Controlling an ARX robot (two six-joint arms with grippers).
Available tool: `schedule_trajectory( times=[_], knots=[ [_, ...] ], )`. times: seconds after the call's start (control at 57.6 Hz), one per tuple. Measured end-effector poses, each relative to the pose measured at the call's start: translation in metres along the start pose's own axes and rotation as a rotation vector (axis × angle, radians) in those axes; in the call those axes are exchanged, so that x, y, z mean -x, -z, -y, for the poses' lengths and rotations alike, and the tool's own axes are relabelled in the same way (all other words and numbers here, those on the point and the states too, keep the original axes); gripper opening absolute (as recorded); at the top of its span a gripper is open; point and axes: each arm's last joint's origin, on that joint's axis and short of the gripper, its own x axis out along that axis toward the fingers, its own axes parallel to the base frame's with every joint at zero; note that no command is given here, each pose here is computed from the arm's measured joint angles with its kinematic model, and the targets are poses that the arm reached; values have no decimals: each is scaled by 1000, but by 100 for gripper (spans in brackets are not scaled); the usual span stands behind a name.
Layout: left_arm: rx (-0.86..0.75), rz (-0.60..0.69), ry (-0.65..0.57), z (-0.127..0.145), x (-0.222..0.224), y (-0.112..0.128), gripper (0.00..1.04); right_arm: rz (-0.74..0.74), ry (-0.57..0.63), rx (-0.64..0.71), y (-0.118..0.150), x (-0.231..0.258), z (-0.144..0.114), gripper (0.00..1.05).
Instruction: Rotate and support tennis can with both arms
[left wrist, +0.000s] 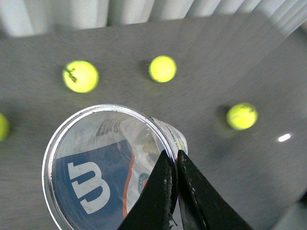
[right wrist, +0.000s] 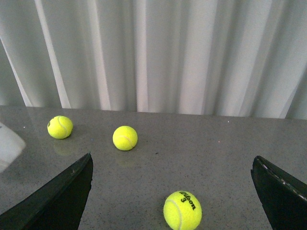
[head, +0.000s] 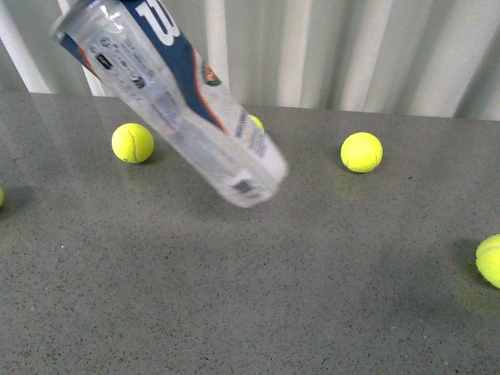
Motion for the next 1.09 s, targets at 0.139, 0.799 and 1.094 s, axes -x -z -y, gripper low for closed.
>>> schedule_trajectory(
  times=[0.139,0.799,1.094],
  knots=[
    [-427,-160,5,20,1,-10,4,0,0,0,0,0,0,97],
    [-1091,-369,172,74,-84,24,4,0,0,0,0,0,0,97],
    [-1077,-399,192,67,-93,32,4,0,0,0,0,0,0,97]
  ],
)
